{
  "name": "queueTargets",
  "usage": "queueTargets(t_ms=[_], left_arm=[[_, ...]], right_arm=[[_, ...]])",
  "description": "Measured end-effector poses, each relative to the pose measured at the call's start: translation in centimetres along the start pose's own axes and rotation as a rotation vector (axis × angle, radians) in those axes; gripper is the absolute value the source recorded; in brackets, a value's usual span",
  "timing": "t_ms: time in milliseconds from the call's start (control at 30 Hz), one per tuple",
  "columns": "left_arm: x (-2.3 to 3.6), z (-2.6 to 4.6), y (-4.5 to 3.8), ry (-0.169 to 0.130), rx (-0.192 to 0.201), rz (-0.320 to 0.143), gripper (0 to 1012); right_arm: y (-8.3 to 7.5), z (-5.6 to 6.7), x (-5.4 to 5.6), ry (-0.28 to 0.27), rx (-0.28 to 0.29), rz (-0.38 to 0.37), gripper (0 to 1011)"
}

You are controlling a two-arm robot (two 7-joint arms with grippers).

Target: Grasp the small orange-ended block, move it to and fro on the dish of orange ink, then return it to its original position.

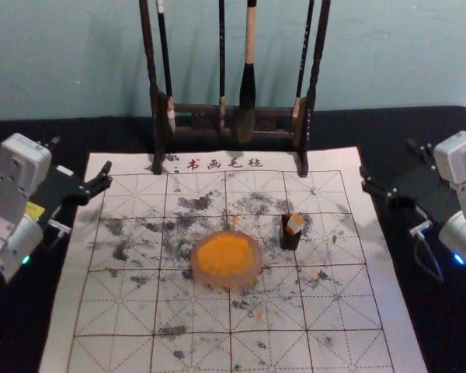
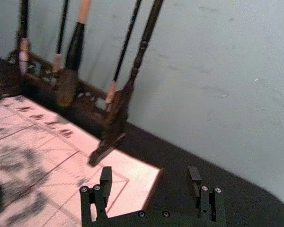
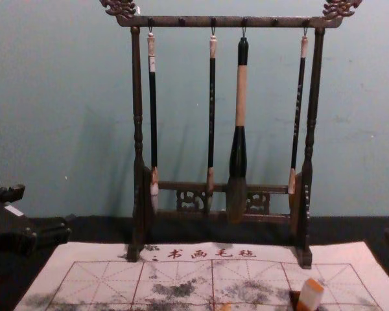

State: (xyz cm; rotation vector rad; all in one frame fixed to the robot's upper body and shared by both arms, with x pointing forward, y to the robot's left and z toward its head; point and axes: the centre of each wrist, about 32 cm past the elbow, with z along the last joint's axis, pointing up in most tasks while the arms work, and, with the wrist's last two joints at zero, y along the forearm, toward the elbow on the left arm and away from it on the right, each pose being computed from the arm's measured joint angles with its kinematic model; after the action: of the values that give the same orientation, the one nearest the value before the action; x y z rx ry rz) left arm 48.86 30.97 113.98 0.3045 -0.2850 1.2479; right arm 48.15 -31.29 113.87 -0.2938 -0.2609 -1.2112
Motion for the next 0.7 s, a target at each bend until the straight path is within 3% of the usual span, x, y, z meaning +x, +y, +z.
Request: queueTargets(t_ms=[333,533,700], left_arm=[[0.0,0.0,0.0,0.0,0.0,0.0,1001],[0.0,0.0,0.0,0.0,0.0,0.0,1001],[0.0,0.0,0.0,0.0,0.0,0.0,1001]], right_arm=[[-3.7,-0.6,-0.7,0.072,-0.074,0.194,1000],[-4.9,-0.9,-1.1,0.109,-0.089,0.305,1000],[-5.0,-1.0,-1.5,0.146,-0.087,0.376,1000]])
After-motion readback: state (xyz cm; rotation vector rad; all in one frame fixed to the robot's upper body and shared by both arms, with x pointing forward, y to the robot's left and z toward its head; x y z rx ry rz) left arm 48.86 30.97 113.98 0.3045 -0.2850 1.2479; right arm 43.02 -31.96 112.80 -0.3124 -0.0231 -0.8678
